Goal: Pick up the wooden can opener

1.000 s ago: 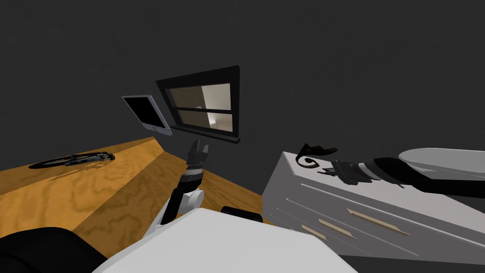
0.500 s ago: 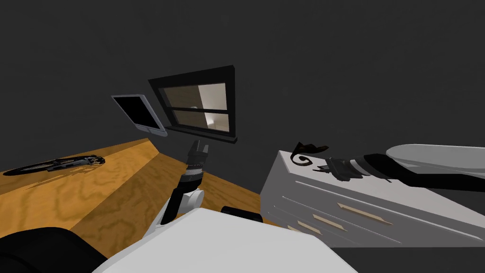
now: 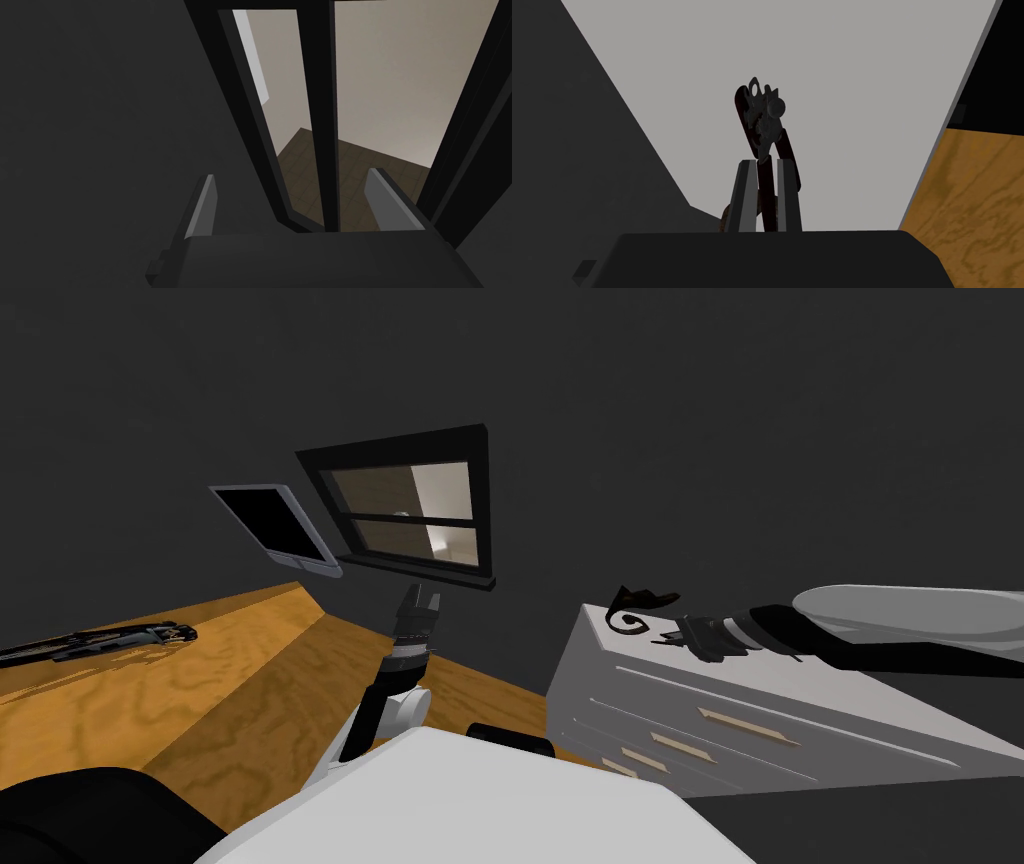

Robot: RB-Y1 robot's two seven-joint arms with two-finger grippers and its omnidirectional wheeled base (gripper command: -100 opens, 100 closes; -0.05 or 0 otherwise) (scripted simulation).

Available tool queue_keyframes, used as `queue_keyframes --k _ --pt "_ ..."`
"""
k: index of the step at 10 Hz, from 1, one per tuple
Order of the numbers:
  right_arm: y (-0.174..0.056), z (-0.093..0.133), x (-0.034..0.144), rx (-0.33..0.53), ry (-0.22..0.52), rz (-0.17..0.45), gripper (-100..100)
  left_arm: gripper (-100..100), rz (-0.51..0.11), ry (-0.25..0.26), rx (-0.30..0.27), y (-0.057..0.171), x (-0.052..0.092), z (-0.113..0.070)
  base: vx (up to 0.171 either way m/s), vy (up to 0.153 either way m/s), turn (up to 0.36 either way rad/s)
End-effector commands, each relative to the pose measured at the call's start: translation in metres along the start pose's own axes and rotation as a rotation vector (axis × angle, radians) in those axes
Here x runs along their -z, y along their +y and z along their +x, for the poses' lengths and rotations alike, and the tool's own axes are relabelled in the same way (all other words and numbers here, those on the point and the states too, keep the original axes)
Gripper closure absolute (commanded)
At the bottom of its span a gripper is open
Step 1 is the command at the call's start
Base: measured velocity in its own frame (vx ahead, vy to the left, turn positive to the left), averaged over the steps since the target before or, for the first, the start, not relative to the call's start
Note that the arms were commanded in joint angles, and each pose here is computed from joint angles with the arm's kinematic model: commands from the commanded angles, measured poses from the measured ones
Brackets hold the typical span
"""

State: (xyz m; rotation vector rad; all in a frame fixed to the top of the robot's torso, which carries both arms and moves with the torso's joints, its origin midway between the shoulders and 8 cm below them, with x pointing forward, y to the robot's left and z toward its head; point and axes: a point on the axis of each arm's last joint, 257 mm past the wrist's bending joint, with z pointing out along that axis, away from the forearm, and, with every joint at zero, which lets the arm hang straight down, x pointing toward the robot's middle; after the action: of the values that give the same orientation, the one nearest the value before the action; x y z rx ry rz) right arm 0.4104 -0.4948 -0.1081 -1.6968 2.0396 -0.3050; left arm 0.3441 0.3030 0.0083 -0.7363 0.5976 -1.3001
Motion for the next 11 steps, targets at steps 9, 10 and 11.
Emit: queue_keyframes --k 9,10,11 --pt "-0.008 -0.060 -0.011 0.057 -0.035 -0.011 100 0 0.000 0.000 0.000 0.000 0.000 0.000 0.003 -0.032 -0.065" --pt "0.002 -0.064 -0.018 0.056 -0.029 -0.037 100 0 0.000 0.000 0.000 0.000 0.000 0.000 0.004 -0.040 -0.097" --pt "-0.008 -0.074 -0.015 0.069 -0.044 -0.017 100 0 0.000 0.000 0.000 0.000 0.000 0.000 0.004 -0.033 -0.061"
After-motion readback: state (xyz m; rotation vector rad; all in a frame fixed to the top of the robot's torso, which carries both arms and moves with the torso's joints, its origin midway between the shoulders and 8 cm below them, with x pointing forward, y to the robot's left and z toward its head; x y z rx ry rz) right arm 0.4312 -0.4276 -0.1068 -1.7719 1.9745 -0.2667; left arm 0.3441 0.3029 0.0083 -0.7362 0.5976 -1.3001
